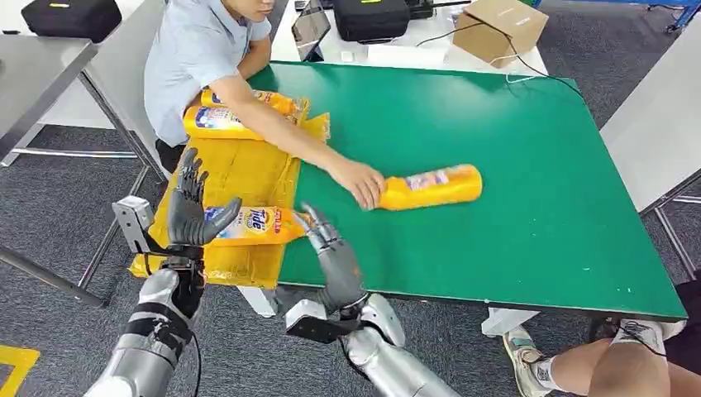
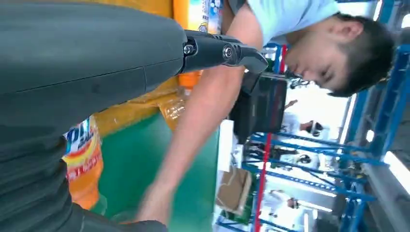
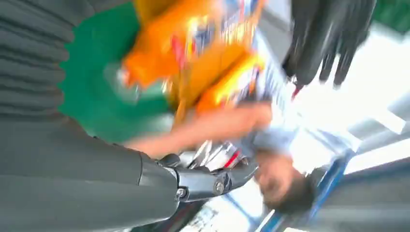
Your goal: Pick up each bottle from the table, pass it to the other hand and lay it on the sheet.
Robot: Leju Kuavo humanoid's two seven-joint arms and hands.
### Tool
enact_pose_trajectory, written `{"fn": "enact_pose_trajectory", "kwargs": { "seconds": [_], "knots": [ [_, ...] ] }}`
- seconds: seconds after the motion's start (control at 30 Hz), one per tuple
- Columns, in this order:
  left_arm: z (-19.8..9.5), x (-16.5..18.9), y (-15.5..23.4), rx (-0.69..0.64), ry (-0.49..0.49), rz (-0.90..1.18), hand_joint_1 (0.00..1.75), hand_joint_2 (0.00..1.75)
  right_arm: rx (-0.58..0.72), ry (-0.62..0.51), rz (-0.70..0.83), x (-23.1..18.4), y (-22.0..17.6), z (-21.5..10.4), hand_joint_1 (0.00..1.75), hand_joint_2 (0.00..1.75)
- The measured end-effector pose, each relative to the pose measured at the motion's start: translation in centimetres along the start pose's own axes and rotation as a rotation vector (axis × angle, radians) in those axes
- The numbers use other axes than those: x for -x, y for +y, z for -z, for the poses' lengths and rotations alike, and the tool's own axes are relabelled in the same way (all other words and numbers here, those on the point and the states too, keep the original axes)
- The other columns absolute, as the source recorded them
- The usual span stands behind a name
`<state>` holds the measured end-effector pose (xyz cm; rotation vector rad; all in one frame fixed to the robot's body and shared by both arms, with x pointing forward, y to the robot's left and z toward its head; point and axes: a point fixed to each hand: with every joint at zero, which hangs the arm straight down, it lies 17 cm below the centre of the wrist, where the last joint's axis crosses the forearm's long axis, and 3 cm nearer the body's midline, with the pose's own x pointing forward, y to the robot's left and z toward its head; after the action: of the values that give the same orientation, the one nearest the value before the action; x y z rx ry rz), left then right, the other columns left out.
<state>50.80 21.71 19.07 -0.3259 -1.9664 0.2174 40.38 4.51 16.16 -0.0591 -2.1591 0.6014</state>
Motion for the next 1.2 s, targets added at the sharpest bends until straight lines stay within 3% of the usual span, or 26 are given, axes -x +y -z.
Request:
{"fn": "enact_pose_trajectory", "kwargs": {
  "seconds": [0.17,0.27,0.5,0.67,0.87,1.2],
  "knots": [
    [-1.1,-1.9,-0.1,-0.026,-0.051,-0.017,0.0,1.75,0.106,-0.047,-0.049,-1.4,-2.9,-0.1,0.0,1.75],
    [-3.5,-3.8,0.3,-0.072,-0.103,-0.012,0.0,1.75,0.162,-0.074,-0.194,-1.6,-6.1,-1.3,0.0,1.75],
    [-7.1,-7.0,1.6,-0.138,-0.163,0.004,0.0,1.75,0.142,0.114,-0.474,4.7,-11.9,-6.7,0.0,1.75],
    [-8.1,-7.8,1.9,-0.151,-0.167,0.039,0.0,1.75,0.111,0.233,-0.527,8.1,-13.8,-9.2,0.0,1.75],
    [-8.8,-8.1,1.6,-0.146,-0.159,0.091,0.0,1.75,-0.012,0.45,-0.592,14.9,-14.7,-12.4,0.0,1.75],
    [-8.8,-8.0,1.1,-0.142,-0.156,0.084,0.0,1.75,-0.044,0.523,-0.646,18.8,-16.5,-13.2,0.0,1.75]
  ]
}}
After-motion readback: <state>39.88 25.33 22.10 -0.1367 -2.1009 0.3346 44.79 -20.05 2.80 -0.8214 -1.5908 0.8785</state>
